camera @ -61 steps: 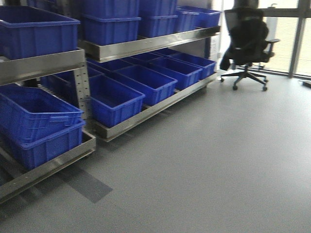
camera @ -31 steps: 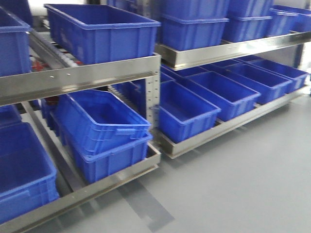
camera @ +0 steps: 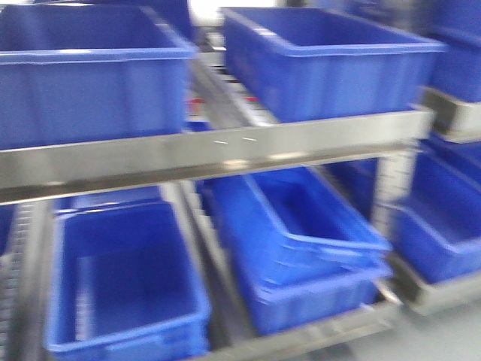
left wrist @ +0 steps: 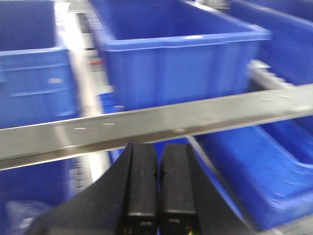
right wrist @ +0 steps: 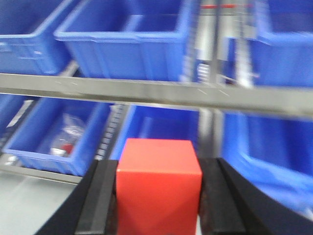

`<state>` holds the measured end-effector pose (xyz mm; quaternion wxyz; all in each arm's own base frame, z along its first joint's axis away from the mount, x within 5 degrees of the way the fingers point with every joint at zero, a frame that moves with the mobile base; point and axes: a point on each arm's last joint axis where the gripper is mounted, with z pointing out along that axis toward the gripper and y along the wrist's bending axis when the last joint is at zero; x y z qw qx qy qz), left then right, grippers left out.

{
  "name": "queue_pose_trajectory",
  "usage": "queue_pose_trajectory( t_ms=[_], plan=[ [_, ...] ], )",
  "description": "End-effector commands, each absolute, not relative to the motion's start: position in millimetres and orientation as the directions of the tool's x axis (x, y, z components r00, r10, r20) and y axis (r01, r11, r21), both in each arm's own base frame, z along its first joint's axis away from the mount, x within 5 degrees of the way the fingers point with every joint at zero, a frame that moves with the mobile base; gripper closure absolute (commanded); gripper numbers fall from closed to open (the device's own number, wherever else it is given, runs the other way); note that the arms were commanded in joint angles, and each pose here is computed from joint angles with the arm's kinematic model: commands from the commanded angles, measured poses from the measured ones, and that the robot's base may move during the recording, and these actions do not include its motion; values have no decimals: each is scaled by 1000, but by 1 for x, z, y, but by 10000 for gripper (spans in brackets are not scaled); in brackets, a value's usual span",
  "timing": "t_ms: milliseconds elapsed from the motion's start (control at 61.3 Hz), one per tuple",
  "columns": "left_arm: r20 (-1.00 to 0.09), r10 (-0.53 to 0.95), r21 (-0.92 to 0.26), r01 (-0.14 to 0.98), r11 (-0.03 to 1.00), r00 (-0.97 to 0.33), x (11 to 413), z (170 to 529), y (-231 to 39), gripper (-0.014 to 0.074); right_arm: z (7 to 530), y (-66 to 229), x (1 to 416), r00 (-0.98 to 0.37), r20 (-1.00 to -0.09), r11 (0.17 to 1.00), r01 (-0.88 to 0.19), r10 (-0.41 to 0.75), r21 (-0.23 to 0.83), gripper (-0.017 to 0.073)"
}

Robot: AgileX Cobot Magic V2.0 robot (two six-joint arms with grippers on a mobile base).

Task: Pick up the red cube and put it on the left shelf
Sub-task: 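Approach the blue crate on the rack and stop in front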

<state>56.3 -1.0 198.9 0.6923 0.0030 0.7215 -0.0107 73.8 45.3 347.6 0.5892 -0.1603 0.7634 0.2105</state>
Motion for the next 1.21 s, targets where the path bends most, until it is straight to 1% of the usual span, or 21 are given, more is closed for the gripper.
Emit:
queue_pose_trajectory(
  t_ms=[0,1192],
  plan=[
    [-999,-20,-19,27,999,36,56,200,-1,492,363,46,75,-157,-987,854,-506,44,119,355],
    [-999,-20,-19,27,999,36,56,200,-1,492,363,46,75,-157,-987,854,-506,44,119,355]
  ],
)
